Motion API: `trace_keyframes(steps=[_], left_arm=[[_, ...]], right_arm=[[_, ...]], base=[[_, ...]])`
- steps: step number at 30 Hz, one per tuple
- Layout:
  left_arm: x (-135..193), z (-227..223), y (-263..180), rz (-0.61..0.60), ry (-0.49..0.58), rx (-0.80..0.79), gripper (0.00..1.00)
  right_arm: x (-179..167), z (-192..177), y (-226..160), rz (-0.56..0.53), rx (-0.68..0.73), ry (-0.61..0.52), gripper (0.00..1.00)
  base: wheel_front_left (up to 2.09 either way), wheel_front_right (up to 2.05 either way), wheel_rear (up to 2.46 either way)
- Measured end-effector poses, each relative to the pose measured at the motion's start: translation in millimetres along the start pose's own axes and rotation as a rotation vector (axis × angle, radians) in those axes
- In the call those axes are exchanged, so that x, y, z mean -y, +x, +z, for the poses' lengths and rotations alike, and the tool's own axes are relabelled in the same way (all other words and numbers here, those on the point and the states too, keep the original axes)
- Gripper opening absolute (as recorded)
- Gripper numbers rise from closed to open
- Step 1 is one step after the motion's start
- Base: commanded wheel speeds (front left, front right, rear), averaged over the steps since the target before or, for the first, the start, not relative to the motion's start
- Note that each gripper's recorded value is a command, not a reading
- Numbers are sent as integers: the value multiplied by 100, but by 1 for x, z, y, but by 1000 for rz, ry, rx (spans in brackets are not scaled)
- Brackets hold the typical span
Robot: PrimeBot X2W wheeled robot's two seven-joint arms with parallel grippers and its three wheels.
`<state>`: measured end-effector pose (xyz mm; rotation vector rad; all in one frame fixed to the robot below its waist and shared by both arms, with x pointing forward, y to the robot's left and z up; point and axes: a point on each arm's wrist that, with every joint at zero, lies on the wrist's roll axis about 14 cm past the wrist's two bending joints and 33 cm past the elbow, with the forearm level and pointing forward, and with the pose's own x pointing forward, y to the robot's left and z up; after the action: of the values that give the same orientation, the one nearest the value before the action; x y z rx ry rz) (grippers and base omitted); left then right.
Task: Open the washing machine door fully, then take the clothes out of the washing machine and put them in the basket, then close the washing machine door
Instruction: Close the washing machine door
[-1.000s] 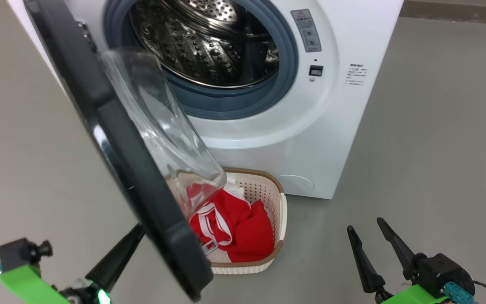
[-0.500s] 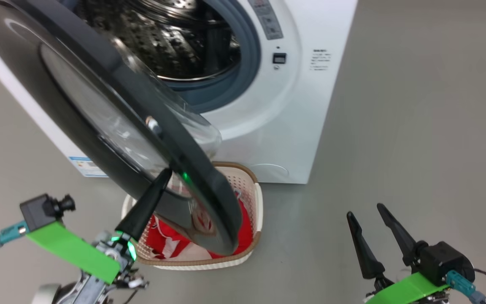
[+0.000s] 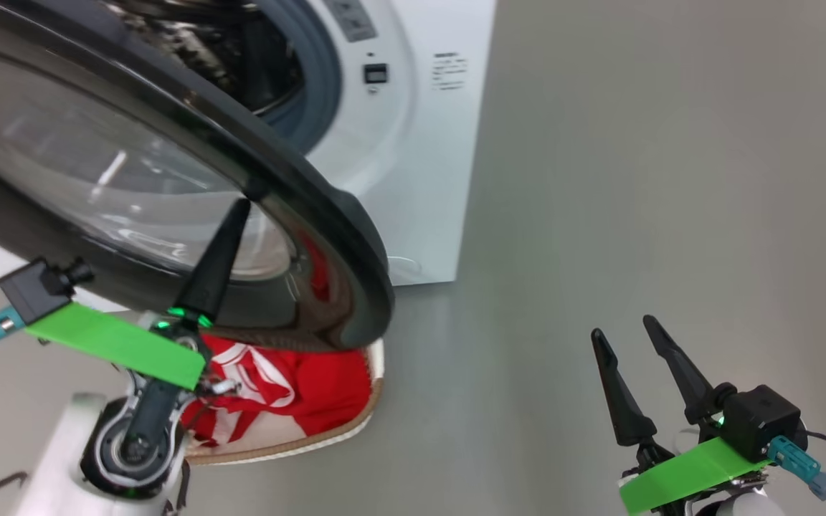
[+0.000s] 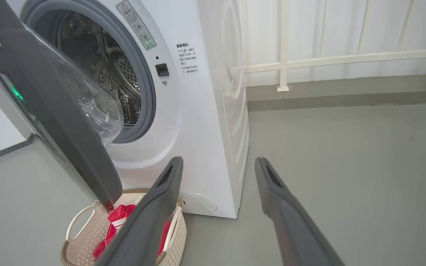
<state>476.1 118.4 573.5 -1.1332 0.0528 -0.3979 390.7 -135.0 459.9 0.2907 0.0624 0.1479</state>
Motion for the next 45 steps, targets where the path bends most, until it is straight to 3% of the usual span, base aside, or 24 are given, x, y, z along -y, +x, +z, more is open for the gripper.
trace_keyframes(steps=[7, 19, 28, 36, 41, 44, 45], left_arm=[[-9, -10, 35, 0, 77, -14, 0], [-14, -23, 75, -19, 112, -11, 0], [-20, -26, 60, 0, 165, -26, 0], [-50, -32, 12, 106, 199, -45, 0], [-66, -19, -19, 179, 199, 11, 33], [-76, -16, -40, 227, 202, 38, 47], [-80, -17, -48, 241, 216, 36, 58]], right_arm=[[22, 3, -11, -73, 5, -1, 100], [50, 9, -25, -167, 19, -1, 100], [48, 14, -22, -158, 35, -2, 100], [38, 16, -23, -128, 43, -7, 100], [32, 16, -26, -111, 44, -10, 100], [28, 14, -29, -99, 38, -11, 100], [26, 14, -30, -95, 36, -13, 100]], base=[[0, 0, 0], [0, 0, 0], [0, 0, 0], [0, 0, 0], [0, 0, 0], [0, 0, 0], [0, 0, 0]])
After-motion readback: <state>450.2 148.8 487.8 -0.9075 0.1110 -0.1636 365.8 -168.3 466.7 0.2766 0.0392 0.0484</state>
